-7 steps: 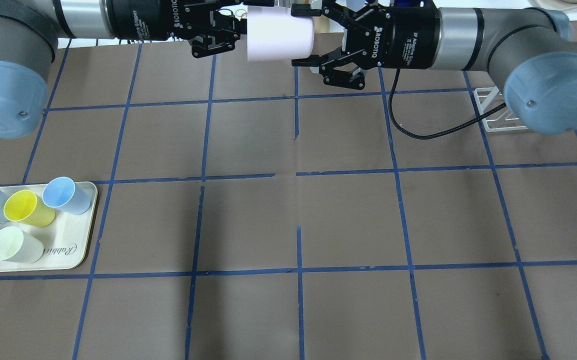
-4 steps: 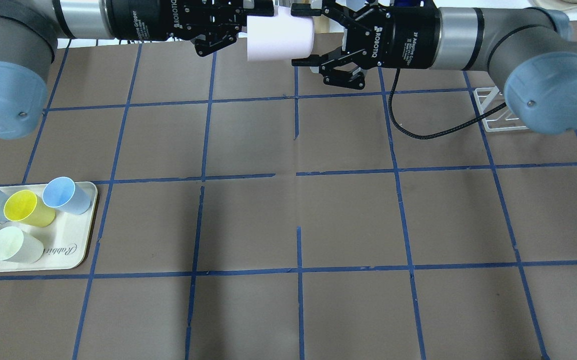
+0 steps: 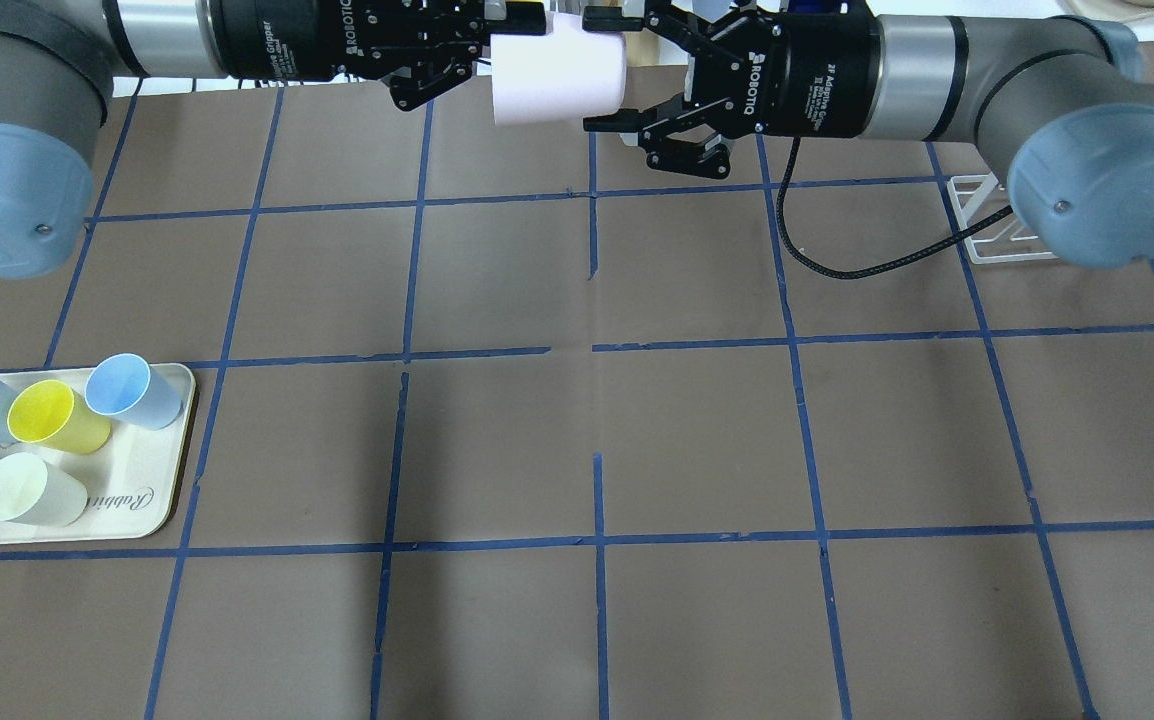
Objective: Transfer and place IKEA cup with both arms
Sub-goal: 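Carry the pink cup to the tray with the left gripper while the right arm withdraws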
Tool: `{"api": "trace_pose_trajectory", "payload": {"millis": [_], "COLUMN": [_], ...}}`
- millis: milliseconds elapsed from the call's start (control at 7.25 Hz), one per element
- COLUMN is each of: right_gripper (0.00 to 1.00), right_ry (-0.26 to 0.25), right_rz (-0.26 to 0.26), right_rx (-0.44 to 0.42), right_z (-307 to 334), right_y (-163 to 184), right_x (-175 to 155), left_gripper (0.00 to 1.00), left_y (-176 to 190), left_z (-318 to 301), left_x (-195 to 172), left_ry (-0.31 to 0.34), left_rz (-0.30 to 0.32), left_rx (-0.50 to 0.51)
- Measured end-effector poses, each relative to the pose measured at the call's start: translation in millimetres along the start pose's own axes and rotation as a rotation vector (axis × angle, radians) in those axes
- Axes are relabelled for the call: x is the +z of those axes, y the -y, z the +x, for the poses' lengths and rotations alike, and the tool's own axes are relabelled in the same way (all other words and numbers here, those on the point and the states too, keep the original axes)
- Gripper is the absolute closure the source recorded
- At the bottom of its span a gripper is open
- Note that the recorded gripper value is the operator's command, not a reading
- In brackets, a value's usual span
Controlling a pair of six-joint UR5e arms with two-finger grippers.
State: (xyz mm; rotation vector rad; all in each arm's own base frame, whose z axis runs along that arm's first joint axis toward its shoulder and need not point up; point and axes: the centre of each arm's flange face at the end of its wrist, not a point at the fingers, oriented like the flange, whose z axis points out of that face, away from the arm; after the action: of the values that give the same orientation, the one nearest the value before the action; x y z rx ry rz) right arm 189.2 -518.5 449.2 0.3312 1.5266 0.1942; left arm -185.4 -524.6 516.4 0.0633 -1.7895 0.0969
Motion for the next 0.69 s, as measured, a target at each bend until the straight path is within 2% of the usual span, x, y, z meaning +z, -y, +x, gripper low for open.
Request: {"api": "trace_pose_trajectory", "payload": {"millis": [276,414,552,690], "right_gripper": [0.0,0.0,0.0,0.0], "right_ry": [0.009,0.016,0.02,-0.007], "right_rz": [0.021,0.055,0.107,0.157], "right_rx": [0.003,0.002,0.003,0.004], "right_z": [-2,-4,-7,-6], "right_y": [6,14,24,31], "right_x": [-11,-30,-59,-87], "left_gripper": [0.95,0.95,0.96,0.99], "left_y": [0,1,2,1], "left_z": [1,0,-2,-4], "left_x": [-1,-2,-4,-7], "left_ry": [0.0,0.015,0.083,0.187], "left_rz": [0.002,0.004,0.01,0.019], "left_rx": [0.001,0.003,0.013,0.028]}}
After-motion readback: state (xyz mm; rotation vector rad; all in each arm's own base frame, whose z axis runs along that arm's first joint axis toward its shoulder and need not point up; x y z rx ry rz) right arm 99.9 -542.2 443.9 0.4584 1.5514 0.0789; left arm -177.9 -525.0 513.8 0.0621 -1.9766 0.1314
